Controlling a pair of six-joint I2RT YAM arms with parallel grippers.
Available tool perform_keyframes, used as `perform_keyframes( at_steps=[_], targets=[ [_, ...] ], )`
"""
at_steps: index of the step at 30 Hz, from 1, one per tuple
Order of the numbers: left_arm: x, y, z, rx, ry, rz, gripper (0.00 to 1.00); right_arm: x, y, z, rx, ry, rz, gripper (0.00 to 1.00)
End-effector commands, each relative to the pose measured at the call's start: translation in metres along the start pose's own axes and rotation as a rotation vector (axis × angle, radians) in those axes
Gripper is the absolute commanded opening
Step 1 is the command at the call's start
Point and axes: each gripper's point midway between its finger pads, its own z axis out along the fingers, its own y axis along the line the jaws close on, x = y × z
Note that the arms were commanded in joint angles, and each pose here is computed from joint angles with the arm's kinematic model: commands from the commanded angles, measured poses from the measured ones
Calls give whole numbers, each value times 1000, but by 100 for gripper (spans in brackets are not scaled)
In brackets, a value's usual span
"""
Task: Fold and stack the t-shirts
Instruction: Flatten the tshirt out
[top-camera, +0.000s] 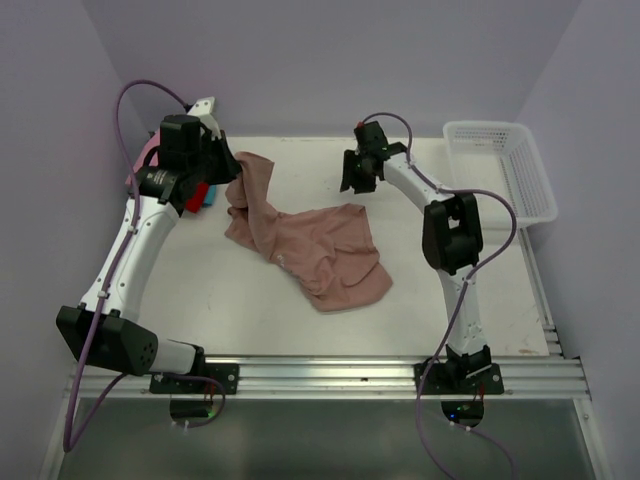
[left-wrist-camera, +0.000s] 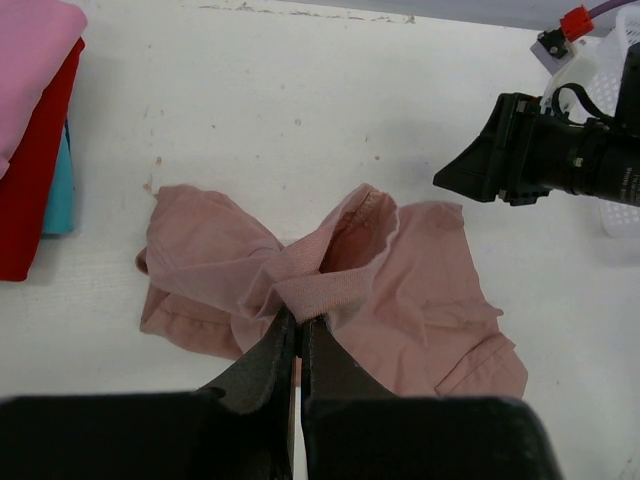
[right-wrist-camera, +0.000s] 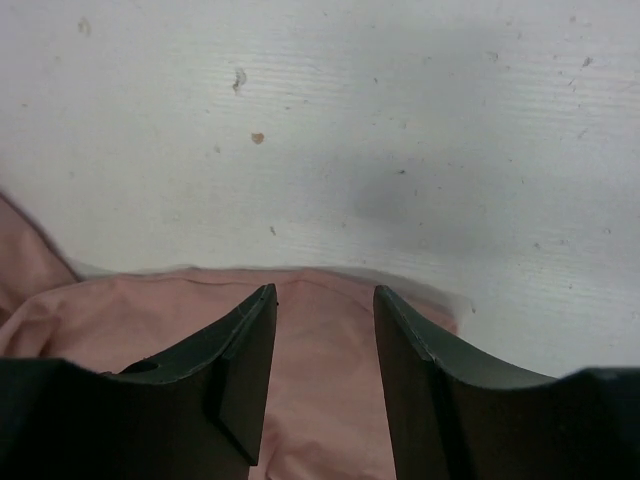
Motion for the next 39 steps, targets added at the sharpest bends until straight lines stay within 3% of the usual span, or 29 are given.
perform_keyframes(
  at_steps=[1, 15, 25, 36, 39],
  targets=[
    [-17, -3, -9, 17, -69, 0, 0, 11, -10, 17, 33, 51, 12, 47],
    [-16, 0, -9, 13, -65, 1, 0, 28, -31, 3, 112, 52, 9, 45],
    [-16, 0, -10, 14, -66, 0, 0, 51, -41, -5, 117, 94, -35, 53],
    [-15, 2, -10, 5, -64, -1, 0, 58, -42, -25, 110, 81, -22, 47],
    [-13, 3, -9, 4, -61, -3, 0, 57, -41, -39, 106, 59, -23, 54]
  ],
)
